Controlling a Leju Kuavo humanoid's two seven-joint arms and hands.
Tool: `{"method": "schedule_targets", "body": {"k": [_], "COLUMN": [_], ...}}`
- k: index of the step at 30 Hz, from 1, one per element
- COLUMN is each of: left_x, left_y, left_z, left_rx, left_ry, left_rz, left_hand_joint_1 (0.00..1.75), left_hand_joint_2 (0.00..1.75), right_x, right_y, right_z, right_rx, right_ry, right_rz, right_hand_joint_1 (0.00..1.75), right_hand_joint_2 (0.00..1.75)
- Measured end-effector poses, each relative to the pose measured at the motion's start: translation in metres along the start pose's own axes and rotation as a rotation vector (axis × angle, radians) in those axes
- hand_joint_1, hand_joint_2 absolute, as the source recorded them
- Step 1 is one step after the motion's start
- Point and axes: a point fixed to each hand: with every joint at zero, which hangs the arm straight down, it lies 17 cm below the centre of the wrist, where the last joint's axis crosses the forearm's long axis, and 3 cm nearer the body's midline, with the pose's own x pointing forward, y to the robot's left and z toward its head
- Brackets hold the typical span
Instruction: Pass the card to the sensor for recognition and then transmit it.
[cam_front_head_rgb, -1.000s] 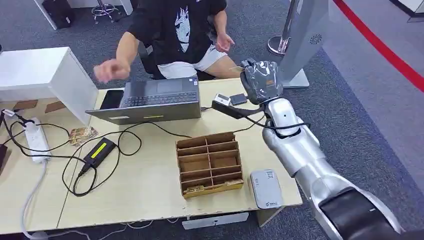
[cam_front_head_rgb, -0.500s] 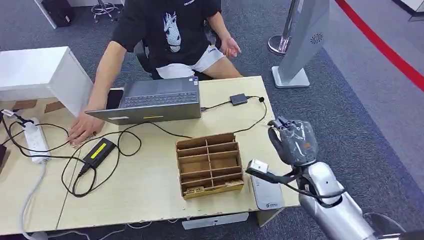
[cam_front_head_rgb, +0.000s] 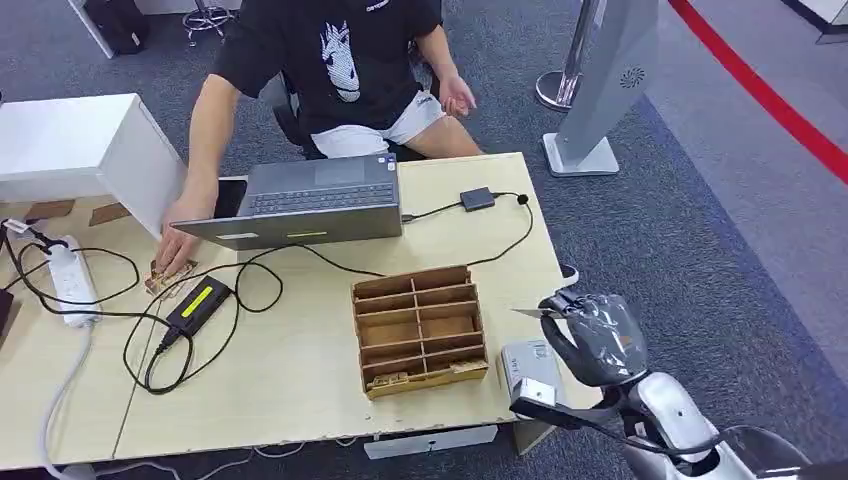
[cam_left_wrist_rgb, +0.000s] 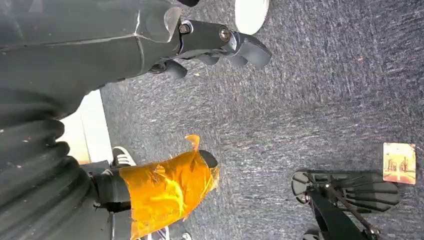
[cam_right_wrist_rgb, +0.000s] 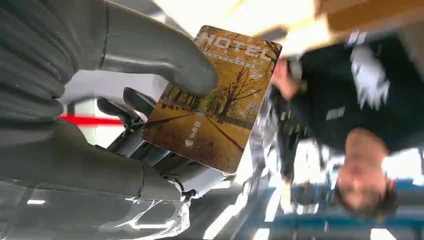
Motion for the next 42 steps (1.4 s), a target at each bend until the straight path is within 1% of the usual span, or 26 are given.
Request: {"method": "schedule_targets", "body": {"k": [7, 11, 17, 22, 25, 28, 35, 38, 42], "left_x": [0.001, 0.001, 0.000, -0.001, -0.002, -0.002, -0.002, -0.002, -0.002], "left_y": [-0.001, 0.000, 0.002, 0.002, 0.002, 0.002, 0.003, 0.003, 0.003], "left_z": [0.000, 0.000, 0.000, 0.000, 0.000, 0.000, 0.000, 0.000, 0.000], "left_rx": [-0.005, -0.006, -0.005, -0.005, -0.005, -0.004, -0.004, -0.003, -0.003], "left_ry": [0.005, 0.006, 0.011, 0.015, 0.015, 0.016, 0.015, 0.012, 0.011], "left_rz": [-0.019, -0.021, -0.016, -0.015, -0.012, -0.008, 0.003, 0.001, -0.008], "left_hand_joint_1": [0.00, 0.00, 0.00, 0.00, 0.00, 0.00, 0.00, 0.00, 0.00], "left_hand_joint_2": [1.75, 1.75, 1.75, 1.75, 1.75, 1.75, 1.75, 1.75, 1.75], "right_x": [0.009, 0.007, -0.002, -0.009, -0.012, -0.013, -0.010, -0.006, -0.001], "right_y": [0.075, 0.100, 0.116, 0.120, 0.117, 0.107, 0.055, 0.027, -0.013], "right_z": [0.002, 0.004, 0.007, 0.009, 0.008, 0.005, -0.012, -0.025, -0.050], "right_rx": [0.261, 0.359, 0.437, 0.459, 0.453, 0.416, 0.297, 0.234, 0.155], "right_ry": [-0.031, -0.044, -0.052, -0.051, -0.048, -0.052, -0.092, -0.114, -0.148], "right_rz": [-0.008, -0.008, 0.024, 0.037, 0.041, 0.054, 0.073, 0.085, 0.096], "right_hand_joint_1": [1.75, 1.75, 1.75, 1.75, 1.75, 1.75, 1.75, 1.75, 1.75], "right_hand_joint_2": [1.75, 1.75, 1.75, 1.75, 1.75, 1.75, 1.75, 1.75, 1.75]}}
